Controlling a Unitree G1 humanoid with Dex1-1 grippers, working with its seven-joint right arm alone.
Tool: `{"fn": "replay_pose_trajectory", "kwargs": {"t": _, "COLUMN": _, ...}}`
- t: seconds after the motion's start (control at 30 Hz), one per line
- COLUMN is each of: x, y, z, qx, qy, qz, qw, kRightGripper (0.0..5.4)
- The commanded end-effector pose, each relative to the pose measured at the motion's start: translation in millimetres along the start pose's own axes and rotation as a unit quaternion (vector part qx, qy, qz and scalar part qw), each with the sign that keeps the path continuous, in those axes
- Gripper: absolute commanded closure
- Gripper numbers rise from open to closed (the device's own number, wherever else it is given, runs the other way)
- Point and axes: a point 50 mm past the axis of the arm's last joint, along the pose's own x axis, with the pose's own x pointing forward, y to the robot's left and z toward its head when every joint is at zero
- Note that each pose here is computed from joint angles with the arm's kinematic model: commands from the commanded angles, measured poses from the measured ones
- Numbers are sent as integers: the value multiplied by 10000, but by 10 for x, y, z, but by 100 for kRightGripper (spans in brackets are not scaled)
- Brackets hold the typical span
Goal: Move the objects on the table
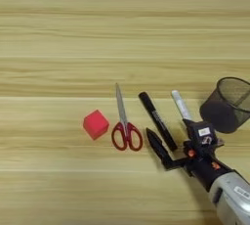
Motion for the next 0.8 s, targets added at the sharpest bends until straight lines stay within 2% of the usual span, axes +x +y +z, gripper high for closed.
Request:
{"fn": "replay_pose_trajectory", "kwargs": {"t": 0.03, "x": 5, "y": -61, "z": 217, "qx": -321, "qy": -500, "qz": -74, "qw": 9982, "kRightGripper": 4}}
{"fn": "replay_pose_trajectory", "kwargs": {"t": 0.17, "x": -10, "y": -106, "z": 227, "qx": -343, "qy": -505, "qz": -172, "qw": 9980, "kRightGripper": 4}}
{"fn": "replay_pose_trajectory", "kwargs": {"t": 0.5, "x": -99, "y": -373, "z": 260, "qx": -453, "qy": -462, "qz": -651, "qw": 9958, "kRightGripper": 4}}
{"fn": "replay_pose_trajectory", "kwargs": {"t": 0.8, "x": -96, "y": -467, "z": 182, "qx": -442, "qy": -208, "qz": -845, "qw": 9952, "kRightGripper": 4}}
